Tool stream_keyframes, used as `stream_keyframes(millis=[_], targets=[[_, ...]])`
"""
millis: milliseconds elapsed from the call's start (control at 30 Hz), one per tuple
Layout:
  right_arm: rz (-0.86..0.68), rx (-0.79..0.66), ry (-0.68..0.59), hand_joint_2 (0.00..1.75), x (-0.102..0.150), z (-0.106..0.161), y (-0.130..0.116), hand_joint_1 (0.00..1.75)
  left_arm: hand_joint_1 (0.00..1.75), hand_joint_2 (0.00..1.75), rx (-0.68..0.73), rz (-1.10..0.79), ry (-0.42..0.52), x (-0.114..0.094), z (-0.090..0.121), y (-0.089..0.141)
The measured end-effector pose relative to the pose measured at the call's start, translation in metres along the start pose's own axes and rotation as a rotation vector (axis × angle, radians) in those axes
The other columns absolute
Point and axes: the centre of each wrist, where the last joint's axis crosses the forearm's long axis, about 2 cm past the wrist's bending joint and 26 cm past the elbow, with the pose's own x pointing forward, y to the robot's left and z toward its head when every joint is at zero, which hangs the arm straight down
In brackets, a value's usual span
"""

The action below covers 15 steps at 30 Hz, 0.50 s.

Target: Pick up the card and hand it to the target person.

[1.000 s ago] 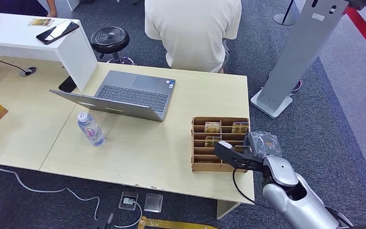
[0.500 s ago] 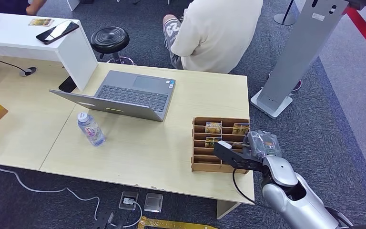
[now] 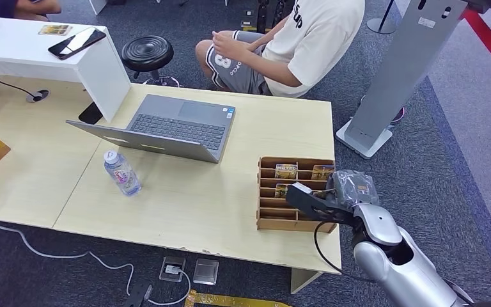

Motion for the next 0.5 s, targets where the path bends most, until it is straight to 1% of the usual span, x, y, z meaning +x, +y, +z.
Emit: stream_keyframes(millis=[267,500], targets=[[-0.016,-0.061,-0.038,1.75,0.005,0.007,-0.038,1.54,0.00,1.75,0.005,0.001,0.000,0.000,0.000,0.002],[-0.020,-0.133,-0.067,1.75,0.006,0.016,-0.059,1.54,0.00,1.75,0.007,0.006,0.001,0.000,0.000,0.003]])
